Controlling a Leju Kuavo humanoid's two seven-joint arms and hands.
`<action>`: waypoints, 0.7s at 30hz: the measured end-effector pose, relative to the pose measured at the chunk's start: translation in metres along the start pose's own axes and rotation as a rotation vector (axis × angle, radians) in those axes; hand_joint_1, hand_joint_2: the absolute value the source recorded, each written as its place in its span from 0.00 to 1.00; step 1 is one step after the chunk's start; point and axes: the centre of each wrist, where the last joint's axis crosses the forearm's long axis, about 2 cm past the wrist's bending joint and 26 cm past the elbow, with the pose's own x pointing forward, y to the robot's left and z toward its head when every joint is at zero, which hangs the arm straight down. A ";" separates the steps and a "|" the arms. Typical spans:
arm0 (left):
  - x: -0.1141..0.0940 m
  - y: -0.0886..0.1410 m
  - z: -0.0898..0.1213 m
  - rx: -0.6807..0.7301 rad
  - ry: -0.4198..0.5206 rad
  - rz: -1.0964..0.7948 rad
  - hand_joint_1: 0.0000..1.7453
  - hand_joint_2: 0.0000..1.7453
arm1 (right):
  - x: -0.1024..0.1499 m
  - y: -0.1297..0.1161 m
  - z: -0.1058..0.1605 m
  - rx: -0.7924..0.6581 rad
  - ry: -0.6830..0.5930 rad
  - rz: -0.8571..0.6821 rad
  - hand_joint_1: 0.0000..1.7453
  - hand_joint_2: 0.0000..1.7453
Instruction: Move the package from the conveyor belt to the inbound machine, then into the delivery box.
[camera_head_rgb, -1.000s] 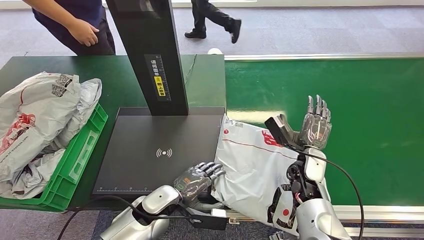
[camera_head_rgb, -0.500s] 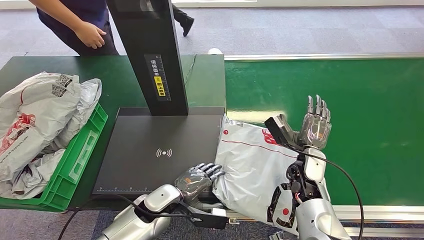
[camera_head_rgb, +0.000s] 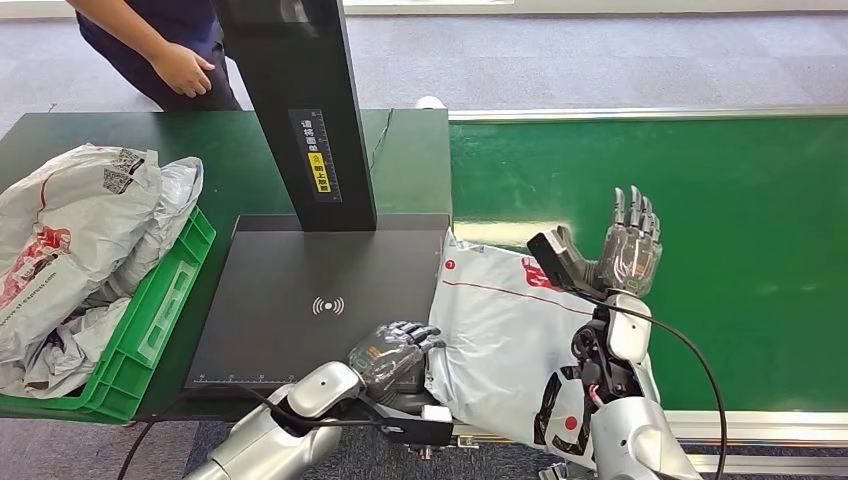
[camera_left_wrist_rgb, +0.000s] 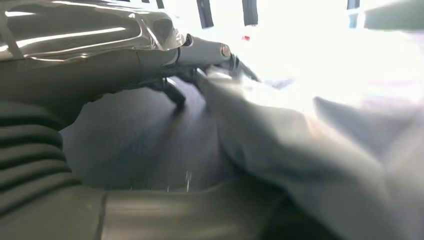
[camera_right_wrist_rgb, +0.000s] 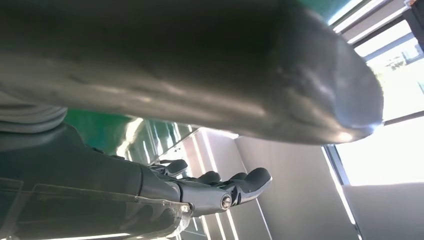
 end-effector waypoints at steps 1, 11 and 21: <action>0.000 0.000 -0.001 0.011 0.001 0.002 1.00 1.00 | 0.001 0.000 0.000 -0.001 -0.004 0.000 0.00 0.00; 0.005 -0.001 -0.002 0.094 0.001 0.067 1.00 1.00 | 0.001 0.000 0.001 -0.004 -0.020 0.004 0.00 0.00; 0.015 -0.008 0.002 0.153 -0.011 0.103 1.00 1.00 | 0.002 0.000 0.002 -0.002 -0.023 0.006 0.00 0.00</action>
